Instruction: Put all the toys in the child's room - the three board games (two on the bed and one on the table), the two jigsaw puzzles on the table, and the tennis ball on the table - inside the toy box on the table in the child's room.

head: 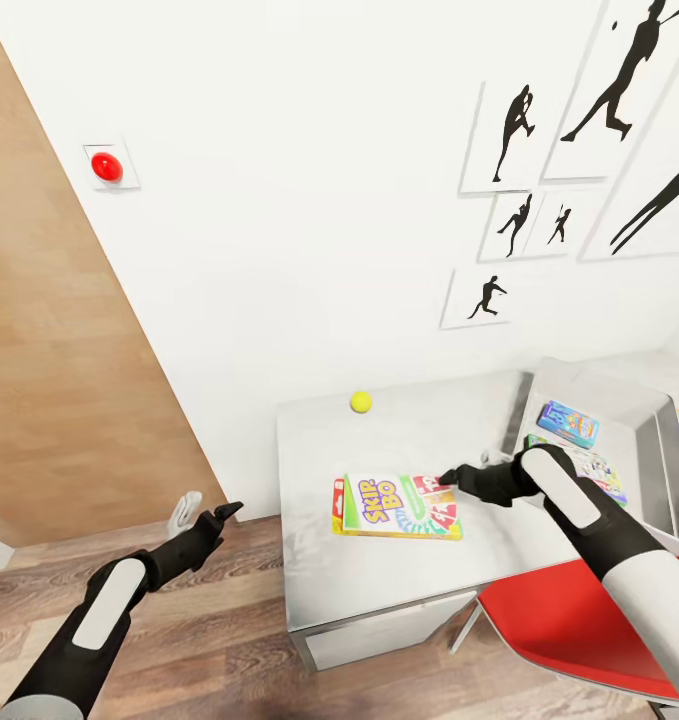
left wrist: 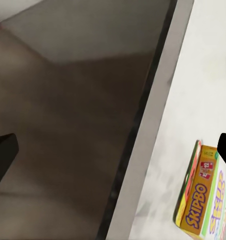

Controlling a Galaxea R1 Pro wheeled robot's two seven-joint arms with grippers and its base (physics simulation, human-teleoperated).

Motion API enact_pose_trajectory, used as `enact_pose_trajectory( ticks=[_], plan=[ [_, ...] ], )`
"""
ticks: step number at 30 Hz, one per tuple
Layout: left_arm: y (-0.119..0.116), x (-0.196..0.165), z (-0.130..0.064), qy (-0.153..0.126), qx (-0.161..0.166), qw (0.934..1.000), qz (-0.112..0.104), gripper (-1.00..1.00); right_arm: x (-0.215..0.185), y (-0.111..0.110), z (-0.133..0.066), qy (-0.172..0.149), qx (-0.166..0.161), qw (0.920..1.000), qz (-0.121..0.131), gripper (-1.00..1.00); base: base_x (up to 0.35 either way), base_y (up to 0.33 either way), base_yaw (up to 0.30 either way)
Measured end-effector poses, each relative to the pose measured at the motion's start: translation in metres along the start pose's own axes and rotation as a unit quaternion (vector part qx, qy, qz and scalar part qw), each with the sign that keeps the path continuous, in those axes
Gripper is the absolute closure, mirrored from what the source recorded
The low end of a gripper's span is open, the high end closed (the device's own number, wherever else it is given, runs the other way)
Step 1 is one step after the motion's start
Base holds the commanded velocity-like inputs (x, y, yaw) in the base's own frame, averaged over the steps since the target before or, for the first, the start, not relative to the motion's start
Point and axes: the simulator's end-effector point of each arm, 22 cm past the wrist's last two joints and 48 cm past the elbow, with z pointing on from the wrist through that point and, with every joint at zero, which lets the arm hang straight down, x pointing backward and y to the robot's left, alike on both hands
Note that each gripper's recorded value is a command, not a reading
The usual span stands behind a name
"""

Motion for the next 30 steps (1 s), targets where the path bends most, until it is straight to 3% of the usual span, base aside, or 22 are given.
enact_pose_trajectory(
  ticks=[11,22,30],
  plan=[
    [-0.005,-0.005,0.002,-0.003,0.003,1.0000,0.002,-1.00,0.002,0.010,0.005,0.003,-0.006,1.0000,0.002,-1.00,0.000,0.000,0.000],
    [-0.008,-0.006,0.003,-0.003,0.004,1.0000,0.003,-1.00,-0.001,0.009,0.016,-0.013,-0.002,0.9995,0.028,-1.00,0.000,0.000,0.000],
    [-0.008,-0.006,0.003,-0.003,0.004,1.0000,0.003,-1.00,0.003,0.003,0.026,-0.007,0.007,0.9989,0.046,-1.00,0.000,0.000,0.000]
  ],
)
